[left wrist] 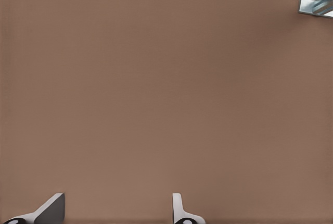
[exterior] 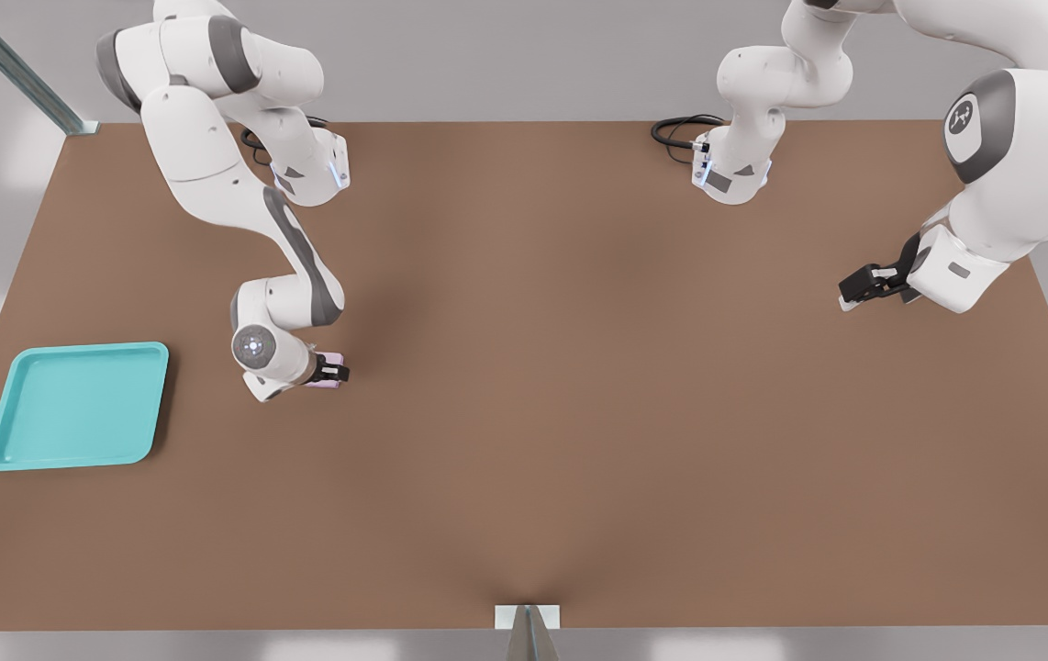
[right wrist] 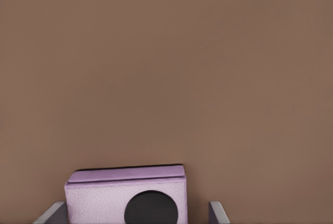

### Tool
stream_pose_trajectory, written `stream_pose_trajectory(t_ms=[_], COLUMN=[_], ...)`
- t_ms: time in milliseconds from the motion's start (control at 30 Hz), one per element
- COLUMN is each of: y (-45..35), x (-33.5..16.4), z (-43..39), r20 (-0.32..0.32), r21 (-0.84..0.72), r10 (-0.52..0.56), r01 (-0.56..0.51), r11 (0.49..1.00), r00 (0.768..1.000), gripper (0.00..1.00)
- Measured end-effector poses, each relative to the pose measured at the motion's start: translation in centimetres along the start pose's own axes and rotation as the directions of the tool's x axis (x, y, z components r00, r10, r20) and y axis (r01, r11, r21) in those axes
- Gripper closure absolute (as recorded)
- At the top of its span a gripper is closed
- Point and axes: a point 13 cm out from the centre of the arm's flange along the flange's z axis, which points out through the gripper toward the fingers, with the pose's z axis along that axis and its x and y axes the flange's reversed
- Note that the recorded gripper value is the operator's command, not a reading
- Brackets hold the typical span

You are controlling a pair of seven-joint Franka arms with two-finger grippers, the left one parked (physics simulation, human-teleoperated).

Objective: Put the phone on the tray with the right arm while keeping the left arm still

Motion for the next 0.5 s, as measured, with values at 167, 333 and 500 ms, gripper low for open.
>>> stream_pose_trajectory(t_ms=[167,333,500], y=[0.0,-0.1,0.1], x=[0.3,0.7,1.2], z=[0.3,0.8,1.1], r20=[-0.010,-0.022,-0.032], r21=[0.002,0.005,0.004], r10=[-0.018,-0.032,-0.047], r01=[0.018,0.032,0.047], r11=[1.000,0.999,0.999], r00=[1.000,0.999,0.998], gripper=[0.00,0.01,0.10])
